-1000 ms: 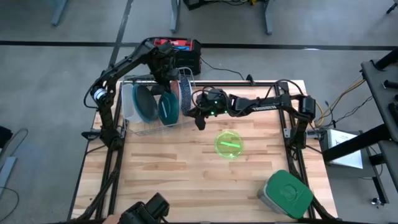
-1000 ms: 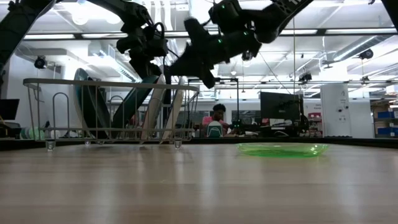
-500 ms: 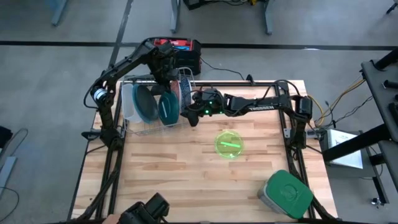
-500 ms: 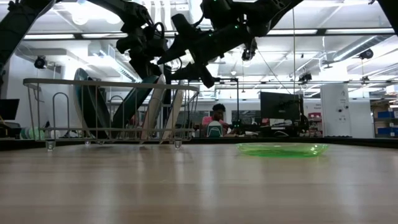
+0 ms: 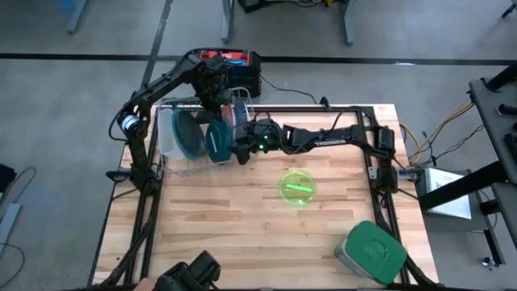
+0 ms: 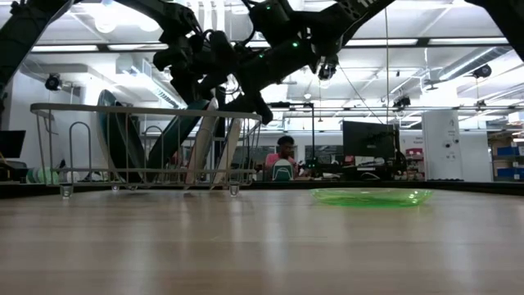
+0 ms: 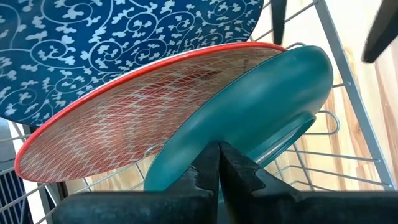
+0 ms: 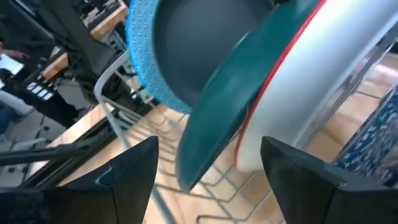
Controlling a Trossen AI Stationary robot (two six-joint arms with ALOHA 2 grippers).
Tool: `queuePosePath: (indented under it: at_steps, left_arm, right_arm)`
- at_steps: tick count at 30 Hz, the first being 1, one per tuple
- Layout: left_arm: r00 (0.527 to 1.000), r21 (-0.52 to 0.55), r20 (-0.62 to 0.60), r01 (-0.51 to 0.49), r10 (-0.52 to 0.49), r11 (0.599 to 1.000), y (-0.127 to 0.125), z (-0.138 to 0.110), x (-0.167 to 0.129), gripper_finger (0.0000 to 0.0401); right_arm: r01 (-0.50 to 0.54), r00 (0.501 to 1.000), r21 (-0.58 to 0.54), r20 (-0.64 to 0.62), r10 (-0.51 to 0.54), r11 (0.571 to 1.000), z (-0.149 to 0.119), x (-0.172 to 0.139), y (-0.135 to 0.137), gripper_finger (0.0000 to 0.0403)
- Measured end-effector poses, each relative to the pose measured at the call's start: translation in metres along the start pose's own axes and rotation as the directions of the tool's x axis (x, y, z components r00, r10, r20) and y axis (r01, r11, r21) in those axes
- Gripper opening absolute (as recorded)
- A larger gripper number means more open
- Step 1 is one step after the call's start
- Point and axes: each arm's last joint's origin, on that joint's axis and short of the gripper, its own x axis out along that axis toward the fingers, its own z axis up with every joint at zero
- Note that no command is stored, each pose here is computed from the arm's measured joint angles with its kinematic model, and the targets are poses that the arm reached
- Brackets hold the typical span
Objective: Sort dishes
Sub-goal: Put the green plate into the dish rack
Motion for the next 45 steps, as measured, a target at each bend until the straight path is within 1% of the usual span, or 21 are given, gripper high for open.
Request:
queuePosePath:
  at_steps: [7,11,15,21,24,29,34,45]
  left_arm:
    - [1.0,0.004,0.005,0.005,-0.005,1.0,0.0,0.0,0.001,0.0]
    - [1.0,0.008,0.011,0.011,-0.012,1.0,0.0,0.0,0.001,0.0]
    - [1.0,0.009,0.018,0.015,-0.015,1.0,0.0,0.0,0.001,0.0]
    - [1.0,0.003,0.022,0.016,-0.016,1.0,0.0,0.0,0.001,0.0]
    - [0.999,0.001,0.034,0.03,-0.03,1.0,-0.001,0.0,0.002,0.0]
    - [0.998,0.005,0.041,0.039,-0.039,0.999,0.0,-0.001,0.005,0.0]
    - [0.997,0.024,0.057,0.055,-0.057,0.998,0.001,-0.002,0.009,0.0]
    - [0.995,0.033,0.076,0.069,-0.072,0.997,0.0,-0.002,0.009,0.0]
  right_arm:
    - [0.007,1.0,0.016,0.001,-0.007,1.0,0.006,0.006,0.004,0.0259]
    - [0.001,1.0,0.022,-0.009,0.0,1.0,0.001,0.008,0.007,0.0253]
    - [0.016,1.0,0.033,-0.003,-0.016,0.999,-0.002,0.009,0.011,0.0248]
    - [0.019,0.999,0.046,-0.031,-0.017,0.999,-0.009,0.009,0.018,0.0237]
    - [0.012,0.999,0.054,-0.032,-0.01,0.998,-0.008,0.009,0.021,0.0231]
    - [0.038,0.993,0.098,-0.113,-0.027,0.994,-0.017,0.008,0.028,0.0222]
    - [0.051,0.995,0.101,-0.088,-0.042,0.994,-0.02,0.009,0.034,0.0217]
    - [0.098,0.995,0.115,-0.034,-0.095,0.989,-0.019,0.011,0.032,0.0218]
